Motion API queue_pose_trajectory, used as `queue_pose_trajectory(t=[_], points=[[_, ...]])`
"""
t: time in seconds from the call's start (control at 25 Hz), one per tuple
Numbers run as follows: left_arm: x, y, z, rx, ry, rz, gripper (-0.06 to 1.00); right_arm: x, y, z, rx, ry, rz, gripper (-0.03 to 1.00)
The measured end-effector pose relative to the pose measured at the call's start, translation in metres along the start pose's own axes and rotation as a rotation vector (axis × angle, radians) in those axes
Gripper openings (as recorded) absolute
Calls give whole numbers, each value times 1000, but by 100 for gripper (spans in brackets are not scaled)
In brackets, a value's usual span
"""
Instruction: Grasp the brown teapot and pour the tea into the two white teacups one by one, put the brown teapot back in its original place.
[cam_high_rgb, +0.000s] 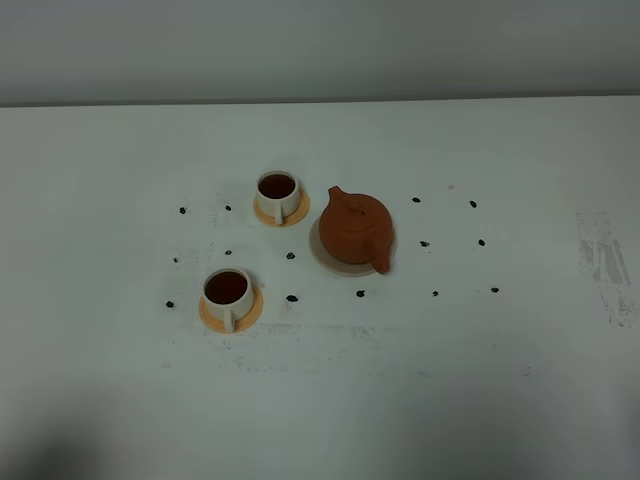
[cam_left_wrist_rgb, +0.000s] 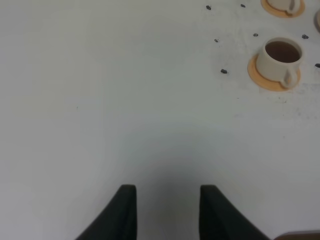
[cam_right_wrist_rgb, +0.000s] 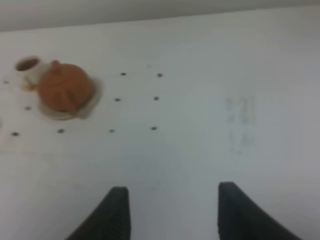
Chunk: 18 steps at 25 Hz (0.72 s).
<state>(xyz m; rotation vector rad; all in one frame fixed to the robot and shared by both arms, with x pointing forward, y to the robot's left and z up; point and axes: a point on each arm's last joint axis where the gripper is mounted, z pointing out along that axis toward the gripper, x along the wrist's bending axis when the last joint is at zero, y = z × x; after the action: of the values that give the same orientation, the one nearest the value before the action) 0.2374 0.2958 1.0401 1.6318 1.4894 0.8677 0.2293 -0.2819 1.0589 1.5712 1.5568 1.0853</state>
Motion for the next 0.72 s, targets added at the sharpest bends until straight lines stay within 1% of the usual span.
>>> queue_pose_trajectory(t=[0.12, 0.24, 0.4, 0.72], points=[[0, 0, 0, 0, 0, 0, 29, -3, 0, -1, 3, -32, -95, 39], [0, 0, 0, 0, 0, 0, 29, -3, -1, -1, 13, -8, -150, 39], [0, 0, 0, 0, 0, 0, 29, -4, -5, 0, 45, 33, -175, 39], [0, 0, 0, 0, 0, -1, 29, -3, -5, 0, 46, 38, -187, 39]])
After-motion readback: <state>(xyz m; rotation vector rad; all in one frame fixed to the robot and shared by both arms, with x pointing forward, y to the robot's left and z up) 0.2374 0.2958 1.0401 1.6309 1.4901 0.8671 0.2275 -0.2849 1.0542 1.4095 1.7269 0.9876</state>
